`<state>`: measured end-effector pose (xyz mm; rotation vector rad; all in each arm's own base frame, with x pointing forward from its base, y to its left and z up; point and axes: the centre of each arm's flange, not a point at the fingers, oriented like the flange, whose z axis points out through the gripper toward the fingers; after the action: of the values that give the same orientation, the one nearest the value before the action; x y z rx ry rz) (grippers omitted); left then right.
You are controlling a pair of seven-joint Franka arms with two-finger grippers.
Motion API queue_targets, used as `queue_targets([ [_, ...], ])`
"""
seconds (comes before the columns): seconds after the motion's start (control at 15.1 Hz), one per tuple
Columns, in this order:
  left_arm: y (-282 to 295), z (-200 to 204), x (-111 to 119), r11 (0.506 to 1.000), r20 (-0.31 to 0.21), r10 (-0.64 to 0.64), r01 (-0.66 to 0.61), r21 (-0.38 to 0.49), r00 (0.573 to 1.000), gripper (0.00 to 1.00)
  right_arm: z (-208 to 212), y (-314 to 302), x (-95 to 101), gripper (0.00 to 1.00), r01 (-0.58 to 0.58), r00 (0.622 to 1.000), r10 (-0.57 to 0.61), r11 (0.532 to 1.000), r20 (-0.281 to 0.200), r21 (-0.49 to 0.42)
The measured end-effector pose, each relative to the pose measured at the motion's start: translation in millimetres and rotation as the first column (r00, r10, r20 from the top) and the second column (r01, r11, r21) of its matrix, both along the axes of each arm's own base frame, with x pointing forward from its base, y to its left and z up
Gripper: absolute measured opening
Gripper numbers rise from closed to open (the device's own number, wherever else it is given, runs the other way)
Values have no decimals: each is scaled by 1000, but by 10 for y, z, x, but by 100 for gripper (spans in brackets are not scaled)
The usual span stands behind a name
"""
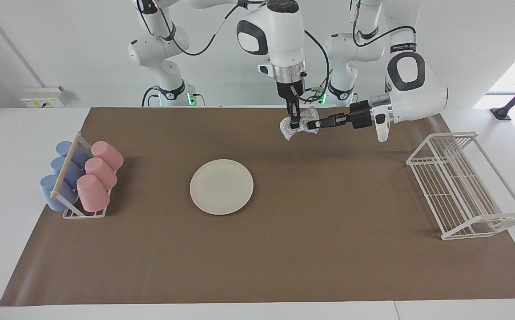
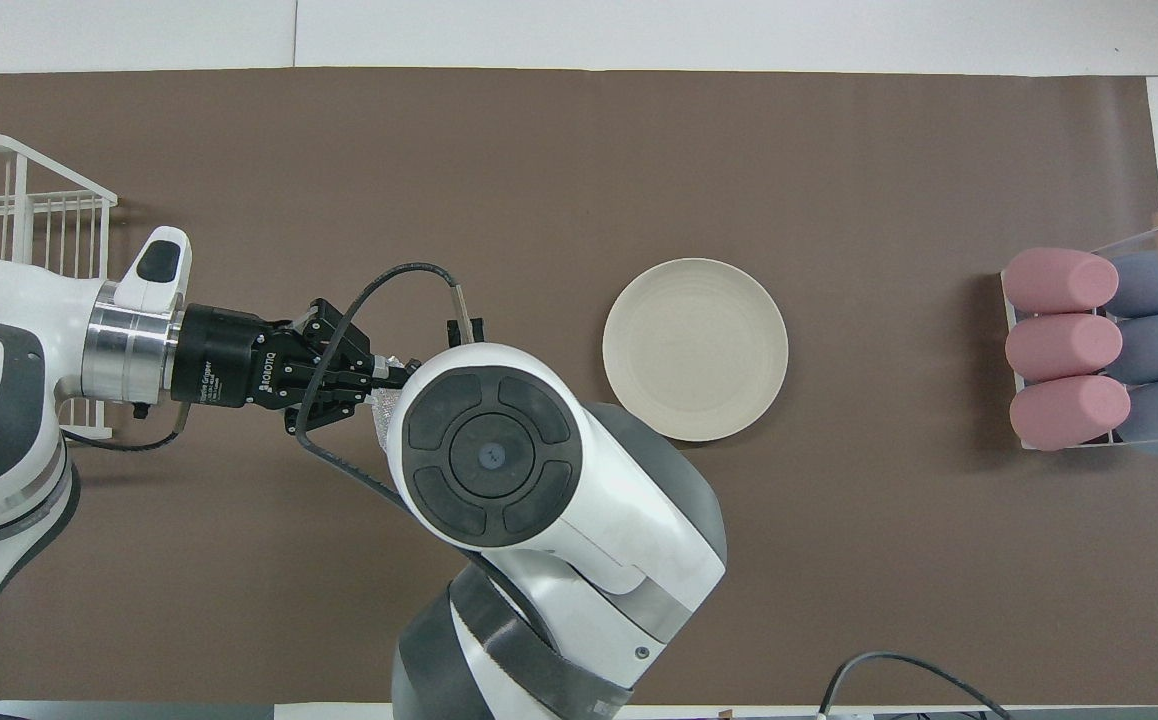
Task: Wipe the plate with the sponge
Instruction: 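Grasp the scraper with the left gripper and open the right gripper, then move the left gripper's scraper to the rack while the right gripper retracts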
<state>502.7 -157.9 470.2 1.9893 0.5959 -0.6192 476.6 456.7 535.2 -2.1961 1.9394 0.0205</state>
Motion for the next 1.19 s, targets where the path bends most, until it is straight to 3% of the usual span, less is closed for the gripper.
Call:
queue_targets([
  [0.33,48,30,14,1000,-1,6,-6,-2,1000,6,-120,-312,220,85,-207,978,207,976,-1,-66],
  [0.4,52,30,15,1000,-1,7,-7,-1,1000,6,-122,-436,301,99,-273,962,274,958,5,-83],
  [0.53,75,21,14,1000,5,-5,5,26,1000,6,-70,-844,502,100,-411,910,413,902,-13,-130],
  [0.73,149,47,35,991,38,-50,45,126,998,6,133,-1688,756,100,-599,800,595,782,-78,-175],
  [0.93,281,54,103,952,63,-115,92,292,991,6,391,-2494,830,100,-744,667,731,644,-141,-178],
  [1.06,394,40,172,895,74,-176,128,428,982,6,513,-2961,808,100,-837,546,817,526,-184,-152],
  [1.19,502,30,240,822,74,-234,156,548,969,6,563,-3370,818,100,-912,409,893,395,-186,-110],
])
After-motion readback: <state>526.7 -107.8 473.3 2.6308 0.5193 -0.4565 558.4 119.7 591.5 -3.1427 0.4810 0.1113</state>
